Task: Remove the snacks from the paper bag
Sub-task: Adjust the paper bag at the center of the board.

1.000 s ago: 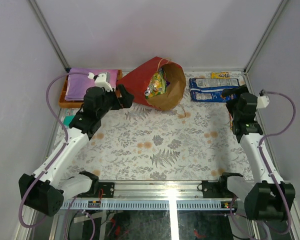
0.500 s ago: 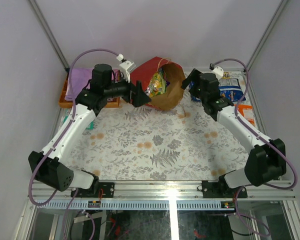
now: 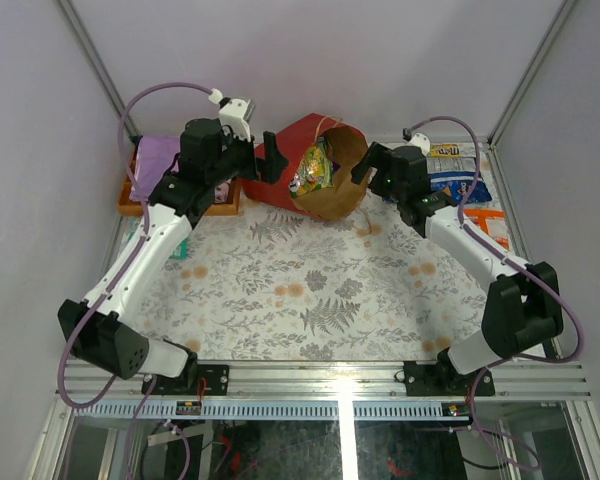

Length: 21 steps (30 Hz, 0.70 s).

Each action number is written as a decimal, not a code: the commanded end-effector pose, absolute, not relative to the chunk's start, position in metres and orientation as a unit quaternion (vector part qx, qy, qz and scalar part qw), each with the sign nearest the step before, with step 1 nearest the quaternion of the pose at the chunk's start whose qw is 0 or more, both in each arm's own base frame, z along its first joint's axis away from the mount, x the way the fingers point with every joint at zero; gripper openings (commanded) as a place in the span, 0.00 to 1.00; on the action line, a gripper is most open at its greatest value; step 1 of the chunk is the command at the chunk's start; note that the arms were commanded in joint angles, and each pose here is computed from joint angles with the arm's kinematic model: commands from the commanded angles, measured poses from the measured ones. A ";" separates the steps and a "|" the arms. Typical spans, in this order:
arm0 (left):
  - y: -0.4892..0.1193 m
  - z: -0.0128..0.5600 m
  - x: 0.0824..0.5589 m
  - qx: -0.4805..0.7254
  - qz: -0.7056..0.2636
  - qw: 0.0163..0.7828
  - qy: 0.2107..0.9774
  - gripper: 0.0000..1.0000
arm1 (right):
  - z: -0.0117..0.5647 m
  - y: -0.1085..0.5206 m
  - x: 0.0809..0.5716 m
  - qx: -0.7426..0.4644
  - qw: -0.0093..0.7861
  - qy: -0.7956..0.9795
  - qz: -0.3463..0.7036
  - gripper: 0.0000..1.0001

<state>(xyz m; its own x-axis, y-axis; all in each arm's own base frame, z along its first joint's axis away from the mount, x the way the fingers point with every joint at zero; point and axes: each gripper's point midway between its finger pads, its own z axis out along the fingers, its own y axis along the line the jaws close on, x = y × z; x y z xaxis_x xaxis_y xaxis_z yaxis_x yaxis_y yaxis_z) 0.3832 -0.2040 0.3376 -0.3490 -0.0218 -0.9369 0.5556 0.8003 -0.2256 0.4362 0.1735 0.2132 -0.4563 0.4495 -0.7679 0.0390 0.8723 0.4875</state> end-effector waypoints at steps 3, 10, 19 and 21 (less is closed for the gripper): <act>-0.163 0.348 0.440 0.059 -0.105 0.624 0.772 1.00 | 0.241 0.202 0.449 0.106 0.523 0.807 0.252 0.97; -0.197 0.338 0.460 0.094 -0.124 0.616 0.772 1.00 | 0.233 0.216 0.457 0.080 0.512 0.813 0.266 0.93; -0.273 0.344 0.467 0.182 -0.151 0.626 0.743 1.00 | 0.192 0.232 0.455 0.078 0.465 0.832 0.293 0.83; -0.282 0.347 0.472 0.179 -0.161 0.630 0.738 1.00 | 0.185 0.235 0.453 0.076 0.455 0.836 0.297 0.81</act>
<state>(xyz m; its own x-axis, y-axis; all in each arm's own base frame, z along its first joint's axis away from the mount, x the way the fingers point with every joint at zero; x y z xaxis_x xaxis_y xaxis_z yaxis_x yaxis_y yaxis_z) 0.4589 -0.2611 0.3114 -0.2668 0.0999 -0.9586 0.4323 0.9013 -0.0264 0.4506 0.2189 0.1751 -0.5789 0.3875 -0.7175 -0.0821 0.8477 0.5241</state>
